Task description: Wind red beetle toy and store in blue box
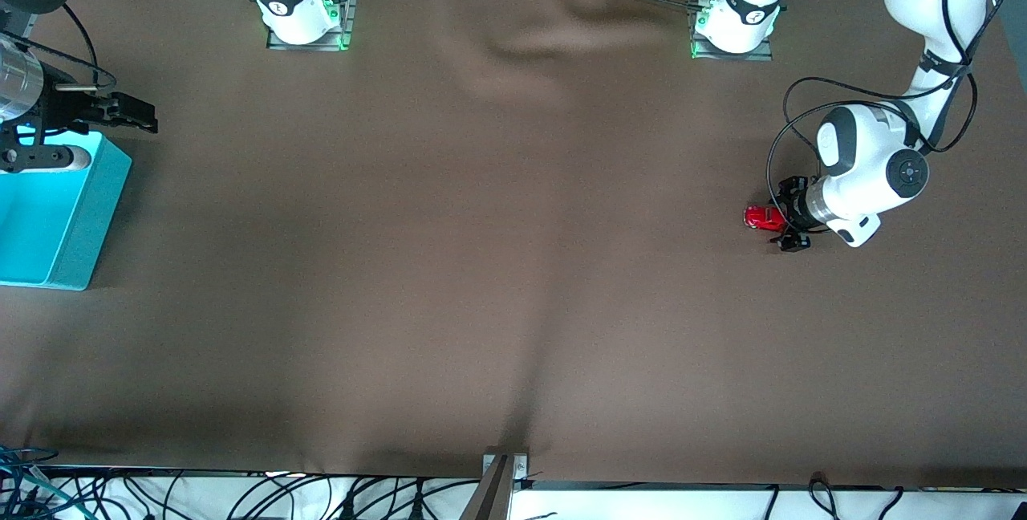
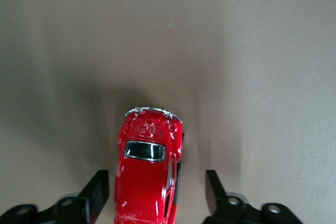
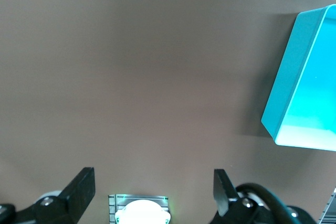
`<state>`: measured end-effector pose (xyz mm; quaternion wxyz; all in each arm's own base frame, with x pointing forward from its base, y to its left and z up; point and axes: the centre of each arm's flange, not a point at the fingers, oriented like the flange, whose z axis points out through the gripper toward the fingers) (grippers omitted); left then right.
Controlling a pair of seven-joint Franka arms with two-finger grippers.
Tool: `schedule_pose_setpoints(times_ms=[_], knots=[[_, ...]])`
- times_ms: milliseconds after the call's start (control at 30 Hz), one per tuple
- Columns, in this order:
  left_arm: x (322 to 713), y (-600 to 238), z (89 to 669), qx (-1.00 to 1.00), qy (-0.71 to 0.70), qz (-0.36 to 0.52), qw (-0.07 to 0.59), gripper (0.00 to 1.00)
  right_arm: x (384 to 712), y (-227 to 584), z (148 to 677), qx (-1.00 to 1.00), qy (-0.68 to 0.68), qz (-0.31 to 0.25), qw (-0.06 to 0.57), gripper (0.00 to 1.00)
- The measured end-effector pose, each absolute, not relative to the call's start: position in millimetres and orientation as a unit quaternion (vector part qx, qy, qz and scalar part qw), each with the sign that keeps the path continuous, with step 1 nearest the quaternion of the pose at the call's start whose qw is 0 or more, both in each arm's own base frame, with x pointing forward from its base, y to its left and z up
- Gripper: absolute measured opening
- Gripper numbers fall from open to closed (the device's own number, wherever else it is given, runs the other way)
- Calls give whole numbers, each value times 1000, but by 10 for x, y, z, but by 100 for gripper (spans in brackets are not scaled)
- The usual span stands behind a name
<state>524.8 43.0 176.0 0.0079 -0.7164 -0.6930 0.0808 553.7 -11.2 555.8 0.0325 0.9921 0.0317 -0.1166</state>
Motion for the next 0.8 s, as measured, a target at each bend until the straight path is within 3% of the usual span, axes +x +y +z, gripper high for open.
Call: schedule_pose_setpoints(times_ms=[234, 534, 801], knots=[[5252, 445, 1779, -716, -694, 80, 7, 49, 5538, -102, 5562, 992, 32, -116, 32, 100], [5267, 382, 1786, -718, -691, 79, 4, 47, 5537, -101, 5569, 992, 33, -115, 32, 100], [5392, -203, 1907, -719, -690, 80, -14, 47, 5538, -101, 5570, 992, 33, -115, 32, 100]])
